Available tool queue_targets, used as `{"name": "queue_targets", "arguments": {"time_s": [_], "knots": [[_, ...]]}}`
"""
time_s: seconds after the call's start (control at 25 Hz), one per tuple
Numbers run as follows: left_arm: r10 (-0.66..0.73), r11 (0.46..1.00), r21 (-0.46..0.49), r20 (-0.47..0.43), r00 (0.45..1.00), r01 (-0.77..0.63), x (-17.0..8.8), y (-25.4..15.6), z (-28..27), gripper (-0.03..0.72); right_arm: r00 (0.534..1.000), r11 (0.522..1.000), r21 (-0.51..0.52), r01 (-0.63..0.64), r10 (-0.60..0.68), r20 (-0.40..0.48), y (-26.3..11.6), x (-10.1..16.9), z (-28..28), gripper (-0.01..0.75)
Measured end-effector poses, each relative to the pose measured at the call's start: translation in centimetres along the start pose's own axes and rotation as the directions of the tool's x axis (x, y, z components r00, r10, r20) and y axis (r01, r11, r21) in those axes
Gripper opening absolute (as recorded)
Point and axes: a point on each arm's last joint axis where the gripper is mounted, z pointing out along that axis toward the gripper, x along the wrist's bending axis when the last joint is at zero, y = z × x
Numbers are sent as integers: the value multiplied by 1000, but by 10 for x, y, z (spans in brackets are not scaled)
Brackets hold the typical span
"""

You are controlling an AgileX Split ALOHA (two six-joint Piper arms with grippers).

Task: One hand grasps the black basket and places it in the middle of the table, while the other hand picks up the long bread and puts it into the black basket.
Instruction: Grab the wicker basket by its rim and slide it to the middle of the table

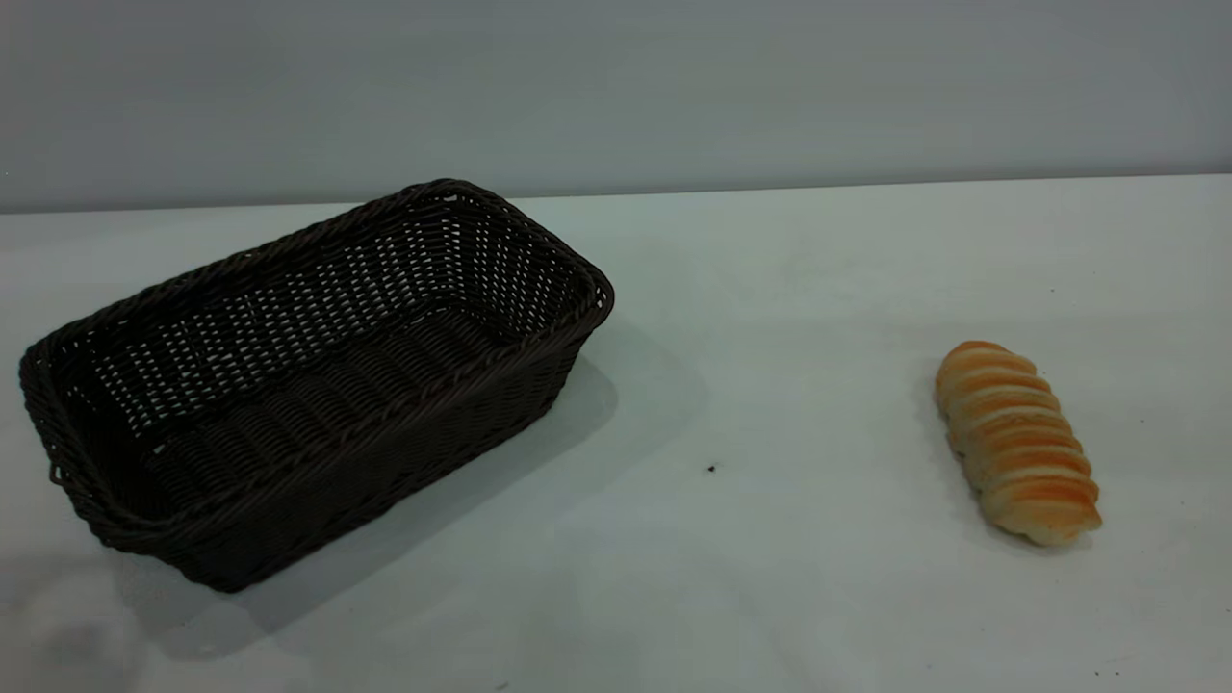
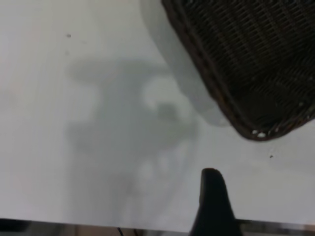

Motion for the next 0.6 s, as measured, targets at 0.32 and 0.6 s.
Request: {"name": "queue_targets", "arguments": {"time_s": [0.32,0.6], "knots": [[-222,968,109,-54,974,227,1,19,87,568,1000,1000,-21,3,-3,4,2,-1,1,479],[-337,929,128,-101,936,348,4,19,134,568,1000,1000,-21,13,-12,4,2,-1,1,479]]}}
